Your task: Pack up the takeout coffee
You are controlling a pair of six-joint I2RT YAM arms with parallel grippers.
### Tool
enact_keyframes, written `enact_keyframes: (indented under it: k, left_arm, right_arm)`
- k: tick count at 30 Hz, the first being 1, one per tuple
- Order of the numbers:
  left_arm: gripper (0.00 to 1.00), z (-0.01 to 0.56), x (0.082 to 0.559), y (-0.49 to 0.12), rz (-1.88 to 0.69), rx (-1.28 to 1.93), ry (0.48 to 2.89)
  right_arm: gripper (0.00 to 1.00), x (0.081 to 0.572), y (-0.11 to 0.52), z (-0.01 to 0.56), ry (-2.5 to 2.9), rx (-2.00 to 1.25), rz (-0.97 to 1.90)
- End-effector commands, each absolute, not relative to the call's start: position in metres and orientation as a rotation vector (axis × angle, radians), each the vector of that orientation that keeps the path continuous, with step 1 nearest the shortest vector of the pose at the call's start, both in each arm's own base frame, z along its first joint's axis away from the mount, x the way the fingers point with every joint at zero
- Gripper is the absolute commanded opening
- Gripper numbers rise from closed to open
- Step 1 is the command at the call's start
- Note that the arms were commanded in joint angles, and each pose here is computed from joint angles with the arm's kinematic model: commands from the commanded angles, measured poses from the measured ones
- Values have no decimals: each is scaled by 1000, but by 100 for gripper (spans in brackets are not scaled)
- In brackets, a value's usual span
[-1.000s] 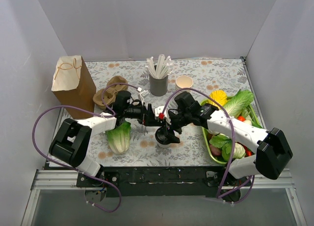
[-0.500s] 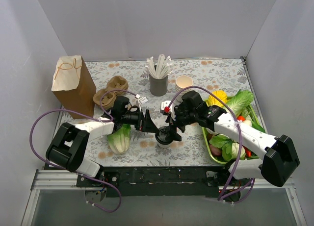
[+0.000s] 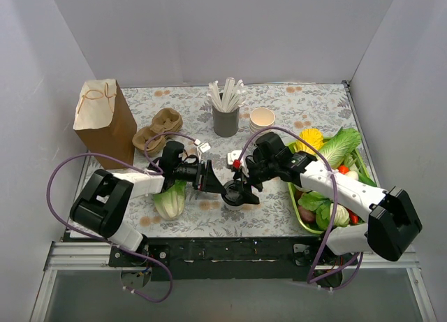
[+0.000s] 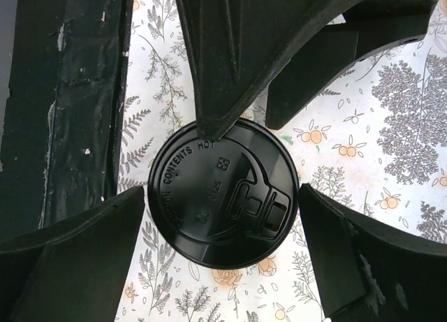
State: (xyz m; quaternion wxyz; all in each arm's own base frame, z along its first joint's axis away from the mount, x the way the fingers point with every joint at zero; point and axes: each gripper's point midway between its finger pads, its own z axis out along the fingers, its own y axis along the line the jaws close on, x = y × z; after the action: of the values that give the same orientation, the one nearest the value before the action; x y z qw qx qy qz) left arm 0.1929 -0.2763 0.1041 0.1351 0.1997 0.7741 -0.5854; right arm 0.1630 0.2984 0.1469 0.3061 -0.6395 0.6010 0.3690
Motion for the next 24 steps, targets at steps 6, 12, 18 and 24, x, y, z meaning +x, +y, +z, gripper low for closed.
enact_keyframes:
  k: [6, 12, 18, 24]
  left_arm:
    - [98, 91, 191, -277, -1739, 600, 2208]
    - [98, 81, 189, -276, -1718, 639, 2177]
    - [98, 63, 192, -276, -1699, 635, 2188]
    - [98, 59, 191, -276, -1852, 612, 2174]
  right_arm:
    - [97, 172, 298, 128, 1607, -1720, 924]
    - [96, 175, 294, 115, 1639, -1719, 889]
    - [96, 166, 287, 96, 1642, -1792, 902]
    - [95, 160, 282, 88, 1653, -1835, 929]
